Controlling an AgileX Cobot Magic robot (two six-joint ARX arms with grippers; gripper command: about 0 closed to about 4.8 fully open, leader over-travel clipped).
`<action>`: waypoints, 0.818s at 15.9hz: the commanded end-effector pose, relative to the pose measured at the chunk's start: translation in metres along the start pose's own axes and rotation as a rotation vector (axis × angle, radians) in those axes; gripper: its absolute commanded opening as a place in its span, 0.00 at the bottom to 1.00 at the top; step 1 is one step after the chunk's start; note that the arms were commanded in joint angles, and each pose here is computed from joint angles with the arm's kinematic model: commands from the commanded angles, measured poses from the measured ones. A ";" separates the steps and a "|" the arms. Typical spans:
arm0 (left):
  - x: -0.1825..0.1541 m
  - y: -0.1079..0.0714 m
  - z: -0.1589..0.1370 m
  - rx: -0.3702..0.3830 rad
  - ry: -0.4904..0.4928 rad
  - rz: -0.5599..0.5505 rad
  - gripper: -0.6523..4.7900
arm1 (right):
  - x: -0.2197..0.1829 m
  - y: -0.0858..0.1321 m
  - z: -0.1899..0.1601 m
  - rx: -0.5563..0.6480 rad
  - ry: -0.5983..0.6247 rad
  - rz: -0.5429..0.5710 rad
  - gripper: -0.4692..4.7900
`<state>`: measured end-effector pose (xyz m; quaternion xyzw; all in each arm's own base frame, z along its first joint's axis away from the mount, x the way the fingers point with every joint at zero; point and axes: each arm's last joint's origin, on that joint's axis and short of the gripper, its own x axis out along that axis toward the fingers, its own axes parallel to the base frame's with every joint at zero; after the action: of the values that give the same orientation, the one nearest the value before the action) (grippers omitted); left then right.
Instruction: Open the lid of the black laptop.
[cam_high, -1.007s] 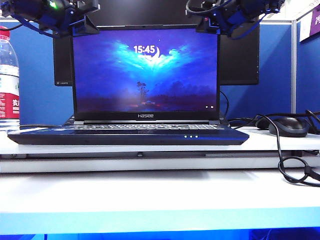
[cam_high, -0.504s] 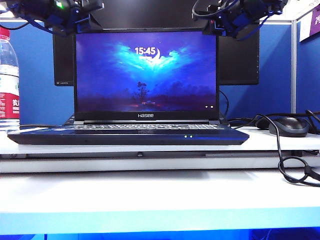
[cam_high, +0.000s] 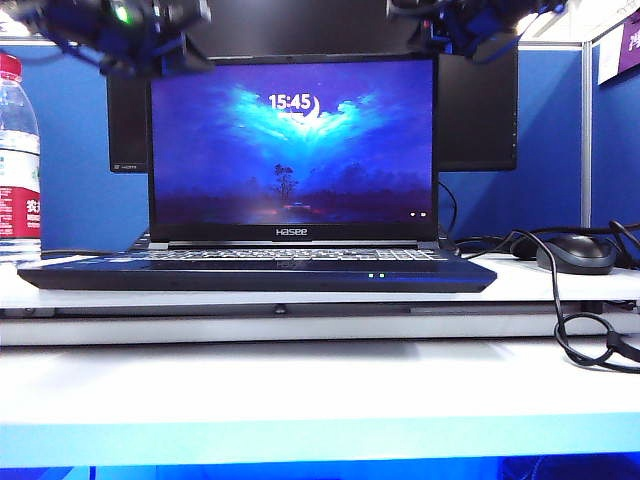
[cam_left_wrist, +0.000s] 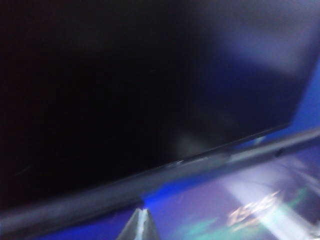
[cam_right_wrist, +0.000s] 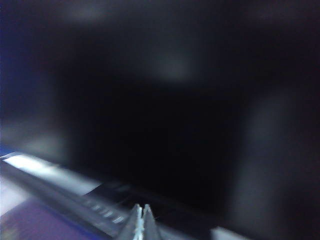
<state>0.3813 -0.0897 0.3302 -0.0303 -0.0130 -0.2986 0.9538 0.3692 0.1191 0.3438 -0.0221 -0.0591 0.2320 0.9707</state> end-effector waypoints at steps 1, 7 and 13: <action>-0.020 -0.013 0.030 0.028 -0.030 -0.072 0.12 | -0.019 0.008 0.023 0.011 0.009 0.054 0.09; -0.115 -0.059 0.118 0.085 -0.145 -0.074 0.12 | -0.116 0.019 0.119 0.011 -0.112 0.069 0.09; -0.286 -0.128 0.124 0.066 -0.234 0.080 0.11 | -0.288 0.045 0.141 0.093 -0.245 0.060 0.09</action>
<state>0.0840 -0.0272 0.4527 -0.0183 -0.1294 -0.2698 0.9540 0.0886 0.0360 0.4533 0.0364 -0.1528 0.2773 0.9478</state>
